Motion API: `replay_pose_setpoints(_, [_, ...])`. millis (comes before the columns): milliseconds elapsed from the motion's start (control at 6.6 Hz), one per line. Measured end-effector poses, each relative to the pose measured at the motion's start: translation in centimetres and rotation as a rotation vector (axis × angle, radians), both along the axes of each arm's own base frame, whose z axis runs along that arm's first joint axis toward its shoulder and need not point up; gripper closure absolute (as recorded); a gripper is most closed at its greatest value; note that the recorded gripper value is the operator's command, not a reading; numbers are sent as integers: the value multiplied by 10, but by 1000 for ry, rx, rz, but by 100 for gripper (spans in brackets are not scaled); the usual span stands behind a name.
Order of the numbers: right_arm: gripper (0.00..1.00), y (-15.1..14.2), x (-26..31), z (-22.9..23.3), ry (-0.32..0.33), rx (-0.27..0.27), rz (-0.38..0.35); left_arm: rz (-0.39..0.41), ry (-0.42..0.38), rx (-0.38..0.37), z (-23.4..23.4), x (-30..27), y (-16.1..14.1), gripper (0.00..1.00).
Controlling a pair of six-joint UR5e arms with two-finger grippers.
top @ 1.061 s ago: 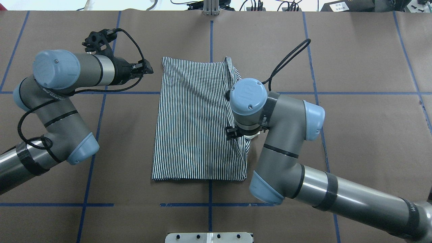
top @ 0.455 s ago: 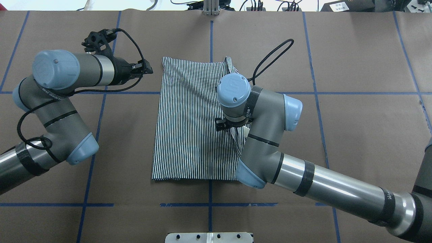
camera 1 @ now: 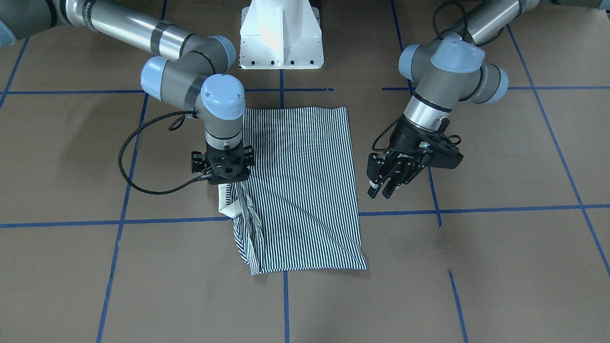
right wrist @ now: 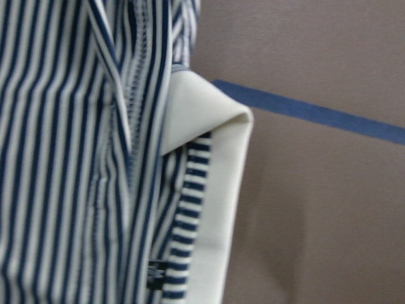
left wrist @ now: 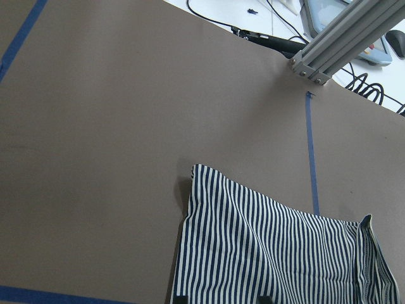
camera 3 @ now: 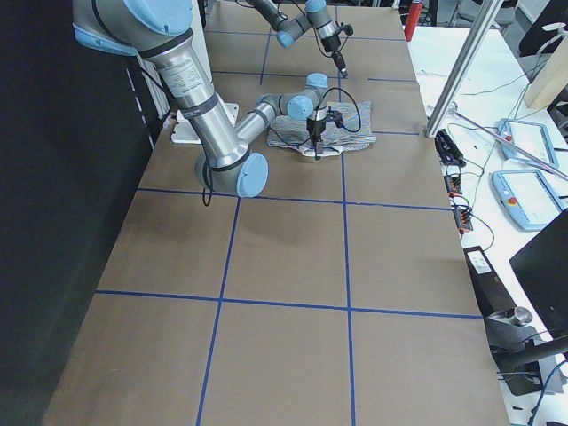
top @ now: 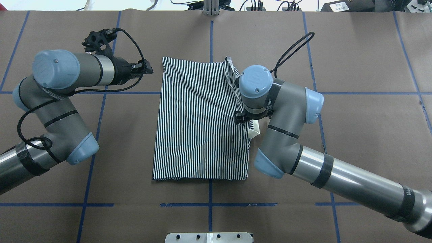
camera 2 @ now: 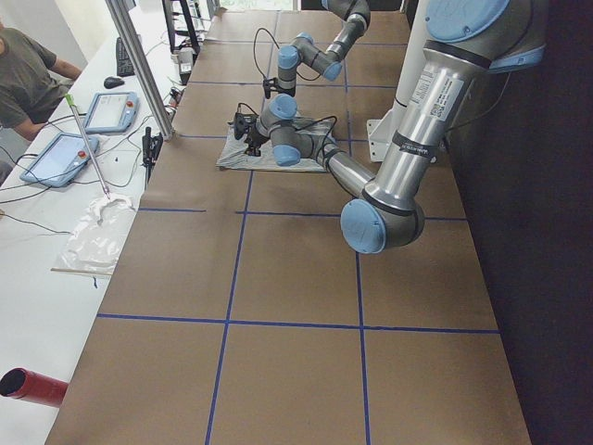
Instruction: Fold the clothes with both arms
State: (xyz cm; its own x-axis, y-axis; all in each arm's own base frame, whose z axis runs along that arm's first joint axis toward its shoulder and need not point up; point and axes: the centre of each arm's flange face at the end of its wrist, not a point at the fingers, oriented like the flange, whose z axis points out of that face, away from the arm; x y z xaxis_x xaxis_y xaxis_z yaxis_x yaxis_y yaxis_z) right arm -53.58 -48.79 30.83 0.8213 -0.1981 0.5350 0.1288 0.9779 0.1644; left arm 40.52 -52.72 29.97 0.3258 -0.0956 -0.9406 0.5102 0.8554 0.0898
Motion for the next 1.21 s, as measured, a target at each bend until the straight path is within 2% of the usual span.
replay_pose_setpoints(303, [0,-6,36,-10,-10,5,-13,0,0,0,0,0,0,53])
replay_pose_setpoints(455, [0,-1,32,-25,-33,-15,29,0,1,1,0,0,0,53])
replay_pose_setpoints(606, [5,19,22,-39,-63,-67,118,0,3,2,-2,-1,1,53])
replay_pose_setpoints(910, [12,102,-11,-61,-123,-169,348,-1,4,5,-3,-1,0,53])
replay_pose_setpoints(1213, [15,160,-34,-69,-224,-344,604,-2,4,4,-3,-2,0,53])
